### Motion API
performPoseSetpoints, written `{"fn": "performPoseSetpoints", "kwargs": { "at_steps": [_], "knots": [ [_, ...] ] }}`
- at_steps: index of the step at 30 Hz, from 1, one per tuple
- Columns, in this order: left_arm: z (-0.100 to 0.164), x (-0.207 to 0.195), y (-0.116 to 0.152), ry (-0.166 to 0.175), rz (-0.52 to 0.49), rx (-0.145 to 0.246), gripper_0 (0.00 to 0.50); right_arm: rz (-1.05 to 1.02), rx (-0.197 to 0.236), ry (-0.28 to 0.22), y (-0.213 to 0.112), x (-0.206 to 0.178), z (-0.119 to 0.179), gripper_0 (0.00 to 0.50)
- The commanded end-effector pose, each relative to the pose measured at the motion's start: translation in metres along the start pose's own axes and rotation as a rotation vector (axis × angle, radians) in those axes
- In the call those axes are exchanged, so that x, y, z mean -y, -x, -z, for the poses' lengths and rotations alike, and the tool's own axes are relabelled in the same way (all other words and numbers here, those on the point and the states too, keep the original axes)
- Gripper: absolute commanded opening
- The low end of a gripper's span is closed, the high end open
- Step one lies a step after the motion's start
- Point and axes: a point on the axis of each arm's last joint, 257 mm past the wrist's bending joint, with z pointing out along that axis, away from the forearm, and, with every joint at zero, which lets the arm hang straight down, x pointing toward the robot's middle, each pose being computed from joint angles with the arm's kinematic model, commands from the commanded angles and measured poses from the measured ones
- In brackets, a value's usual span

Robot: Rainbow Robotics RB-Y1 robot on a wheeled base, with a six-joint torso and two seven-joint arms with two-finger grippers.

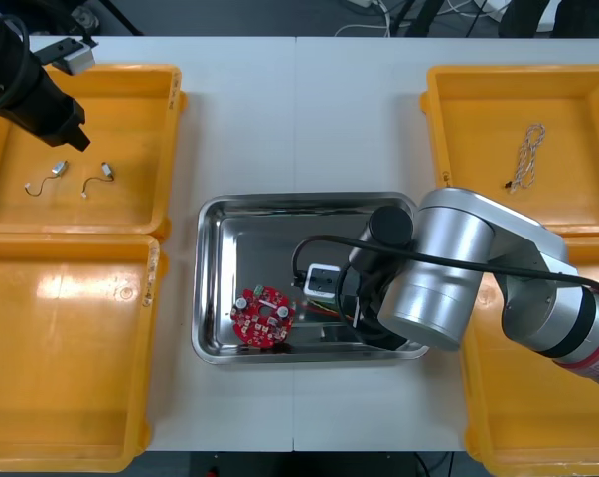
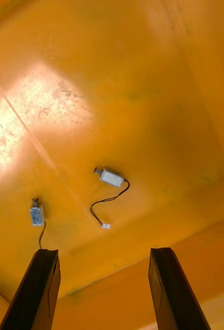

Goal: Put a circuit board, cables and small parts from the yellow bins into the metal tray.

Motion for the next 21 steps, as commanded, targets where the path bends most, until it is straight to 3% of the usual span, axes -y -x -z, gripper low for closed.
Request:
{"fn": "performPoseSetpoints", "kwargs": {
  "at_steps": [1,12,21],
  "knots": [
    [0.027,-0.025,0.027,0.066,-0.052,0.078,0.500,-0.041,0.026,-0.023,0.006,0.012,0.024,0.500],
    [0.005,-0.040,0.026,0.117,-0.072,0.077,0.500,-0.119,0.000,-0.006,-0.007,0.033,0.067,0.500],
    [-0.007,-0.049,0.022,0.136,-0.079,0.078,0.500,-0.243,0.143,-0.070,0.011,0.090,0.118,0.500]
  ]
}}
